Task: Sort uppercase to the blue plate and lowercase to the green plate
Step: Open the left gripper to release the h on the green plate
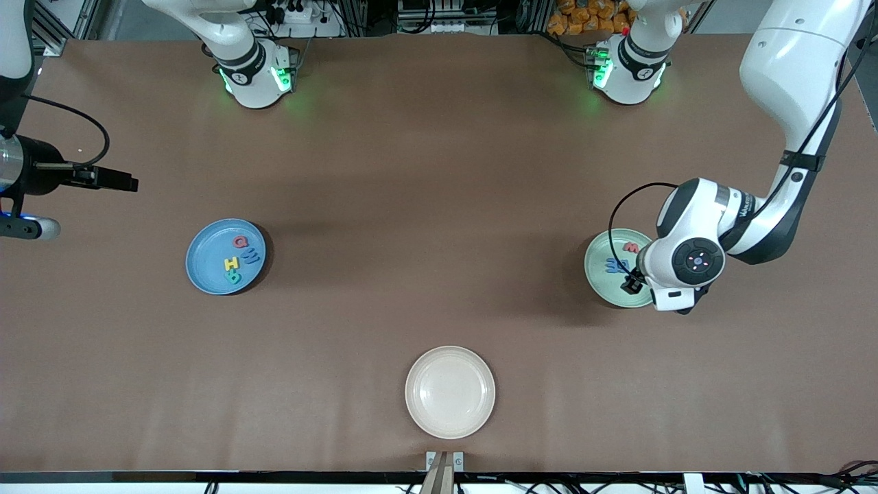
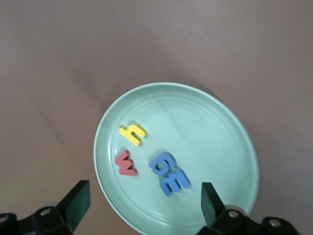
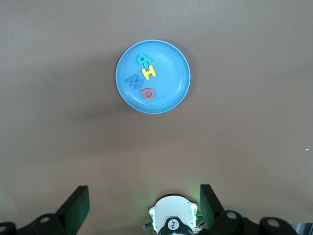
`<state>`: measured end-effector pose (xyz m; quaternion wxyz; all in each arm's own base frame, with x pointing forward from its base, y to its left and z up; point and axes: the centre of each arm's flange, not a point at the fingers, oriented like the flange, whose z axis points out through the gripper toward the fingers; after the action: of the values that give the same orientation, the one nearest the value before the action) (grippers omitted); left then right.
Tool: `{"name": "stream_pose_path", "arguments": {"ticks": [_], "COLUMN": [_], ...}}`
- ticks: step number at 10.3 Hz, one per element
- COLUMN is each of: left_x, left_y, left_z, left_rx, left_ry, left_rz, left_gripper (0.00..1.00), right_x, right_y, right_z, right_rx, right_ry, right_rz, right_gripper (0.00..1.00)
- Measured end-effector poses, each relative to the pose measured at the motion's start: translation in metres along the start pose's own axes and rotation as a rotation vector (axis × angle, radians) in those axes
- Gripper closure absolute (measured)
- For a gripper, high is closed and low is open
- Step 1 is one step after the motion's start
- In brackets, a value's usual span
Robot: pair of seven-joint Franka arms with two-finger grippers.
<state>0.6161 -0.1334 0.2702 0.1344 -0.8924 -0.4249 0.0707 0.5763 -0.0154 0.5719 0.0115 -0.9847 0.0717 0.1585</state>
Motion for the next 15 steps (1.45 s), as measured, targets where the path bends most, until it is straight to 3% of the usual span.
{"name": "stream_pose_path", "arguments": {"ticks": [5, 10, 13, 15], "left_x": [-0.015, 0.008, 0.018, 0.033], "left_y": [0.001, -0.062, -0.11, -0.141], "left_z": [-0.01, -0.015, -0.065, -0.132], "left_rx": [-0.018, -0.08, -0.207, -0.344], "left_ry": [0.016, 0.01, 0.033, 0.115], "left_rz": [0.12, 0.343, 0.472, 0.53], "left_gripper": [0.0, 0.0, 0.0, 0.0], "right_x": [0.015, 0.022, 0.022, 0.02], "right_y": [-0.002, -0.002, -0.003, -0.003], "right_z": [-0.011, -0.01, -0.015, -0.022], "right_rx": [0.015, 0.018, 0.02, 0.022], "right_ry": [0.133, 0.159, 0.18, 0.196], "right_rz": [-0.001, 0.0, 0.0, -0.001], "right_gripper": [0.0, 0.0, 0.0, 0.0]}}
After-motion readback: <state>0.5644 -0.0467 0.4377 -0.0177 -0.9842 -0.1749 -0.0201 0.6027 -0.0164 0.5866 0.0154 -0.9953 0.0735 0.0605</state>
